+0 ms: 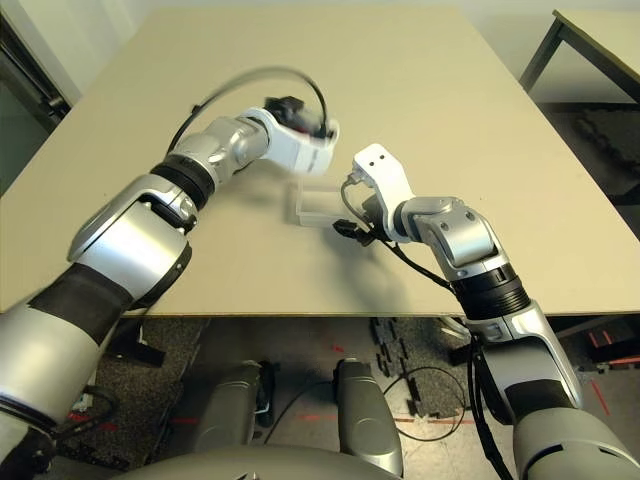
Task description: Pour the medicine from the bottle into the box.
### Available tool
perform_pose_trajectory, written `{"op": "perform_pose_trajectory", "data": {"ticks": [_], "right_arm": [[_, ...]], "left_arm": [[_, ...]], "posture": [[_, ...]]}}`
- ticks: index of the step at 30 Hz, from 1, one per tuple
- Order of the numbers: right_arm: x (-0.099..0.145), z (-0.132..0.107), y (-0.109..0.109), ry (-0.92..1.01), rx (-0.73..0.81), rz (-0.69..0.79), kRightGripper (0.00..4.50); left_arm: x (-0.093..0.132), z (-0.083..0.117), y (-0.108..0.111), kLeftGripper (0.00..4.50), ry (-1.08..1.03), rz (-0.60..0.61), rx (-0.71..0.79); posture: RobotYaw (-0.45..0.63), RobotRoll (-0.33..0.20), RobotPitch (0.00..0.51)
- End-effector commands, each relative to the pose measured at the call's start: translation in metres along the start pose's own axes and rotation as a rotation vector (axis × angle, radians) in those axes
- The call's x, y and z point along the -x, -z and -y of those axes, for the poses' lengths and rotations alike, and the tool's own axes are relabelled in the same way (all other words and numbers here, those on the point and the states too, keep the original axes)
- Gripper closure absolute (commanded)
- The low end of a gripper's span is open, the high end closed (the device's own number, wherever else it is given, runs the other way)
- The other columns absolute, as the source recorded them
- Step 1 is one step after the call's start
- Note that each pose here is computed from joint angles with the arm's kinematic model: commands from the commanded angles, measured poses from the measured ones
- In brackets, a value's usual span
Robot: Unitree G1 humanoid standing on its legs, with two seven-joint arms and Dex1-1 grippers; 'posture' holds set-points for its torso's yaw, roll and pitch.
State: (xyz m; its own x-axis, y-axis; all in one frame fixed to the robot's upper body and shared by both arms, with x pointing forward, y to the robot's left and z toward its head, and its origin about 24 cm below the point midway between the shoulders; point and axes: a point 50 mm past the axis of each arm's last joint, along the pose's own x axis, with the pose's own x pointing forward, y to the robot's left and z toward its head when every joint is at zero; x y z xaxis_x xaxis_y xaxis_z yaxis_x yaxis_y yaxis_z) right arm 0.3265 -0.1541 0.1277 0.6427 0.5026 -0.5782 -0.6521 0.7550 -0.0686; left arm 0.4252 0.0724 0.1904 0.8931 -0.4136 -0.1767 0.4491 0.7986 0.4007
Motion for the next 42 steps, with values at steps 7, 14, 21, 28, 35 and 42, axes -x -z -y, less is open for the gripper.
{"op": "perform_pose_trajectory", "data": {"ticks": [7, 14, 21, 28, 35, 42], "right_arm": [[0.004, 0.005, 0.002, 0.000, 0.006, -0.010, 0.00], [0.005, 0.006, 0.001, -0.017, 0.023, -0.012, 0.00], [0.006, 0.005, -0.001, -0.026, 0.025, -0.005, 0.00], [0.009, 0.006, -0.001, -0.024, 0.025, -0.004, 0.00], [0.014, 0.005, -0.002, -0.032, 0.031, -0.011, 0.00], [0.018, -0.001, -0.002, -0.050, 0.035, -0.024, 0.00]], "left_arm": [[0.015, -0.020, 0.064, 1.81, -0.235, -0.086, 0.751], [0.020, -0.022, 0.080, 1.81, -0.262, -0.131, 0.728], [0.025, -0.029, 0.090, 1.81, -0.271, -0.152, 0.668], [0.023, -0.036, 0.073, 1.81, -0.231, -0.127, 0.446], [0.014, -0.037, 0.020, 1.81, -0.117, -0.058, -0.221], [0.004, -0.008, -0.031, 1.81, 0.005, 0.015, -1.170]], "posture": [[-0.08, 0.000, 0.074], [-0.08, 0.000, 0.079], [-0.08, 0.000, 0.081], [-0.09, 0.000, 0.086], [-0.10, 0.000, 0.095], [-0.11, 0.000, 0.116]]}}
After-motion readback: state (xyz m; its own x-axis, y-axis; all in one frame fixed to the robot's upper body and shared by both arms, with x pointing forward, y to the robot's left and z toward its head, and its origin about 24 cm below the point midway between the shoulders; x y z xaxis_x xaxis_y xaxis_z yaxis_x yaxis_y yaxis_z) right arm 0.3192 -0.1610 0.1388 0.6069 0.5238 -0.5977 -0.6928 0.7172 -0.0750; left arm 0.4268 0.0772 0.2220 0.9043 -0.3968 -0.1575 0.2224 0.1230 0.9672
